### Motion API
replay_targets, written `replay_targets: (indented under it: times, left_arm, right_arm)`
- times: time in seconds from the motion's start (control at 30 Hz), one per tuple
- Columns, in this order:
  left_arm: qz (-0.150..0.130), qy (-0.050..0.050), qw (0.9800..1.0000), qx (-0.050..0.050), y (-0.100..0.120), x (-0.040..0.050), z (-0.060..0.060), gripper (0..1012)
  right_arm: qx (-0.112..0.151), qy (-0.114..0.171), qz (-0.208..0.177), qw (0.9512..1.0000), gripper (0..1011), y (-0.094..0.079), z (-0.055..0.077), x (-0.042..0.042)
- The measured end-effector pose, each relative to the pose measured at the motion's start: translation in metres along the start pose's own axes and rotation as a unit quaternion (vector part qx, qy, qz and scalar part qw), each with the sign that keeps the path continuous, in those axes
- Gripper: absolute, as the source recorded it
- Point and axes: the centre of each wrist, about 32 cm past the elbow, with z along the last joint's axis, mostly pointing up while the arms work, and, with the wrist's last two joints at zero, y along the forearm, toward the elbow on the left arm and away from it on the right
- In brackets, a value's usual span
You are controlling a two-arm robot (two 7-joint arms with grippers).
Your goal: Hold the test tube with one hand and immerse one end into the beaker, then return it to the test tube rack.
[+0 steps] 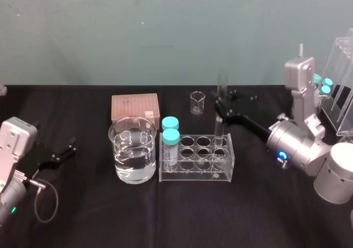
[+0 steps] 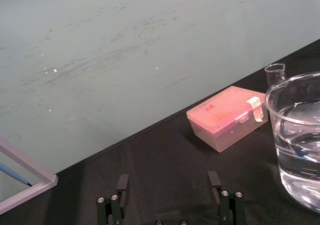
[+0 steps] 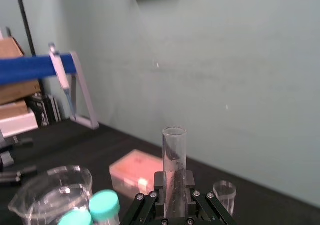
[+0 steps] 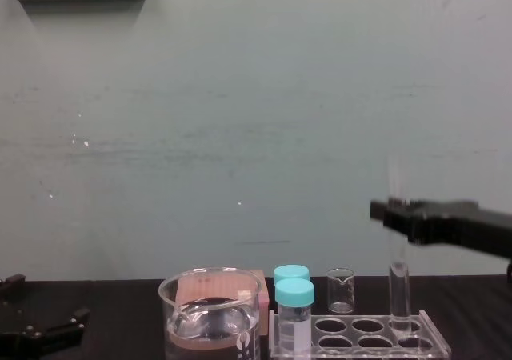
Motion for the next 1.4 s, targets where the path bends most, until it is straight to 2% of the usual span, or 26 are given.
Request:
replay_targets:
  times: [0.07, 0.1, 0.17, 0.2, 0.43, 0.63, 0.97, 1.4]
  left_arm:
    - [0.0, 0.0, 1.0, 0.0, 0.0, 0.0, 0.0, 1000]
    - [0.0, 0.0, 1.0, 0.0, 0.0, 0.0, 0.0, 1000]
    - [0.0, 0.0, 1.0, 0.0, 0.0, 0.0, 0.0, 1000]
    - [0.0, 0.0, 1.0, 0.0, 0.0, 0.0, 0.0, 1000]
    - [0.0, 0.0, 1.0, 0.0, 0.0, 0.0, 0.0, 1000]
    - [0.0, 0.0, 1.0, 0.0, 0.0, 0.0, 0.0, 1000]
    - [0.0, 0.0, 1.0, 0.0, 0.0, 0.0, 0.0, 1000]
    - [0.0, 0.0, 1.0, 0.0, 0.0, 0.0, 0.0, 1000]
  right_arm:
    - [0.016, -0.005, 0.003, 0.9998, 226, 0.0, 0.008, 0.0001]
    - [0.016, -0.005, 0.003, 0.9998, 226, 0.0, 0.008, 0.0001]
    - [0.04, -0.013, 0.008, 0.9991, 226, 0.0, 0.02, -0.0003]
    - [0.04, -0.013, 0.008, 0.9991, 226, 0.0, 0.02, -0.0003]
    - [0.094, -0.037, 0.014, 0.9947, 226, -0.004, 0.051, 0.0001]
    - [0.108, -0.05, 0.004, 0.9929, 226, -0.009, 0.064, 0.0017]
    - [0.095, -0.047, -0.011, 0.9943, 226, -0.014, 0.061, 0.0023]
    - [0.085, -0.043, -0.012, 0.9954, 226, -0.017, 0.058, 0.0006]
